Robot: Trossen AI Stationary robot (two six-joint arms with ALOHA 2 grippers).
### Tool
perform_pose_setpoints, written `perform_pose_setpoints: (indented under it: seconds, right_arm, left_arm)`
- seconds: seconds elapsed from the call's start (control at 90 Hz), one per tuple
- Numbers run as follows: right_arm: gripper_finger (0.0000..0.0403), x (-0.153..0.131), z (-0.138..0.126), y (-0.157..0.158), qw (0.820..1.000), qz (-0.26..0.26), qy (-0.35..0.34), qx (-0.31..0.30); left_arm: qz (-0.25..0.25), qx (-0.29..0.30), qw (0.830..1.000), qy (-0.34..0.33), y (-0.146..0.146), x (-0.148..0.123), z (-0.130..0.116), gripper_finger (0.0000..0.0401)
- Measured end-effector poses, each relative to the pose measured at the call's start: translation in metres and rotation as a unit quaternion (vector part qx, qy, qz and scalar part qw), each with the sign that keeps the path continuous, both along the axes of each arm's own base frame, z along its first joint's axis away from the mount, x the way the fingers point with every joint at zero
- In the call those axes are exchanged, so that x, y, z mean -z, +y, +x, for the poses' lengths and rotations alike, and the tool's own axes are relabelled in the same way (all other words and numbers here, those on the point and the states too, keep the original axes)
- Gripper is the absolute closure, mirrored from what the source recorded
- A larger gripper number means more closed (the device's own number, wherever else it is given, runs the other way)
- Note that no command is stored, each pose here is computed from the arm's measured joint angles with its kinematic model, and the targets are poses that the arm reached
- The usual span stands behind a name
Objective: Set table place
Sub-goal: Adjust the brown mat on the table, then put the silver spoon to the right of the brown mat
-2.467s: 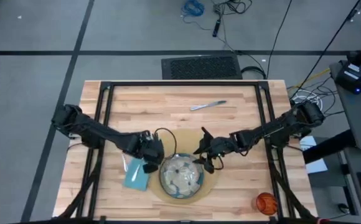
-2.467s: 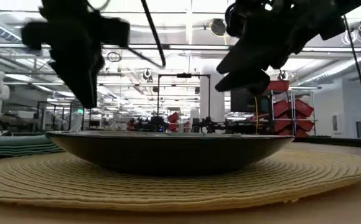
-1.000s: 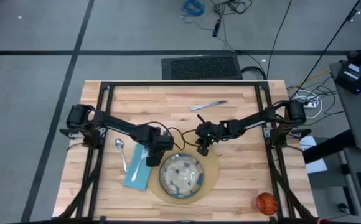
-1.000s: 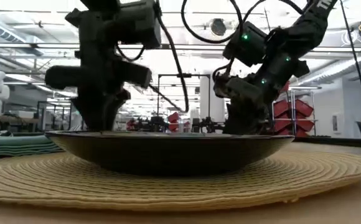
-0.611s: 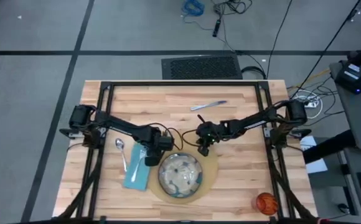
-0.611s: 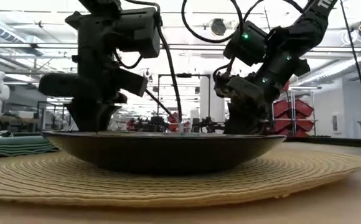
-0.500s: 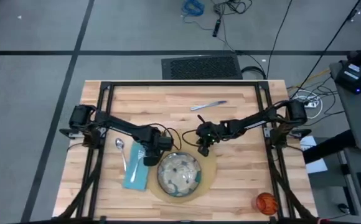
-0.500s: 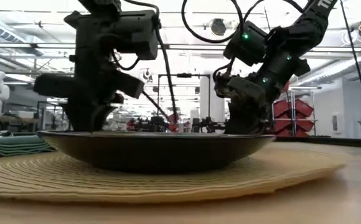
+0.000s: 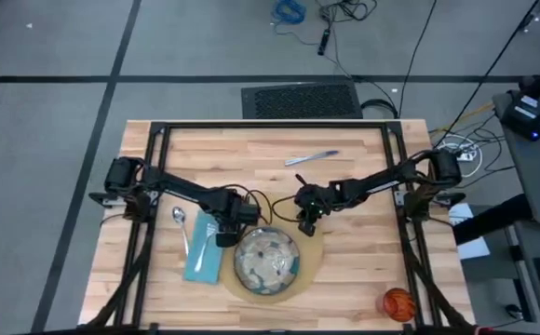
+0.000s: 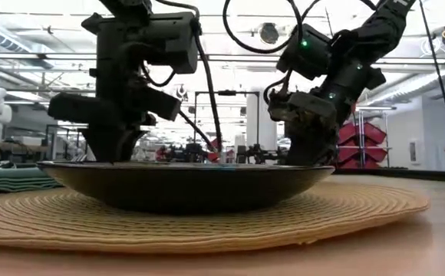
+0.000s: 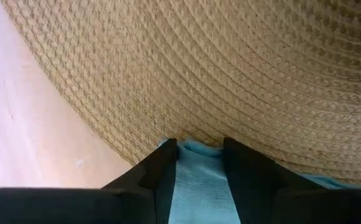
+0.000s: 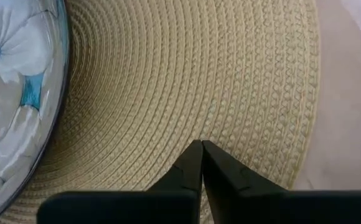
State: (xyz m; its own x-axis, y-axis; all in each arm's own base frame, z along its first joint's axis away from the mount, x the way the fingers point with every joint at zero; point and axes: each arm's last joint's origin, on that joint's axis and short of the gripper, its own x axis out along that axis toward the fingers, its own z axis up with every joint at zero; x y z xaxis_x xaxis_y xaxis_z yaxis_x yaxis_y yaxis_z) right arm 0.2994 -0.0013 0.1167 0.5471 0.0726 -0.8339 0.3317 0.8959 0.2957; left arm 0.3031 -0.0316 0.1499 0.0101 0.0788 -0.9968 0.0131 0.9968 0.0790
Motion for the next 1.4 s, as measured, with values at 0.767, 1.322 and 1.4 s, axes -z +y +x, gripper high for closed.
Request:
perform_pose_setpoints:
  seconds: [0.767,1.322,1.4]
  right_arm:
    - [0.0403,0.002,-0.001,-0.002,1.000,0.000,0.003,0.000]
    - [0.0403,-0.066,-0.011,-0.002,0.997,-0.025,-0.068,-0.025]
    - [0.0399,-0.082,-0.015,-0.002,0.996,-0.027,-0.075,-0.029]
  left_arm:
    - [0.047,0.020,0.999,-0.018,-0.001,-0.027,0.014,0.0285]
    - [0.032,-0.159,0.943,-0.289,0.015,-0.178,-0.085,0.0285]
    - [-0.003,-0.215,0.925,-0.313,0.012,-0.179,-0.104,0.0285]
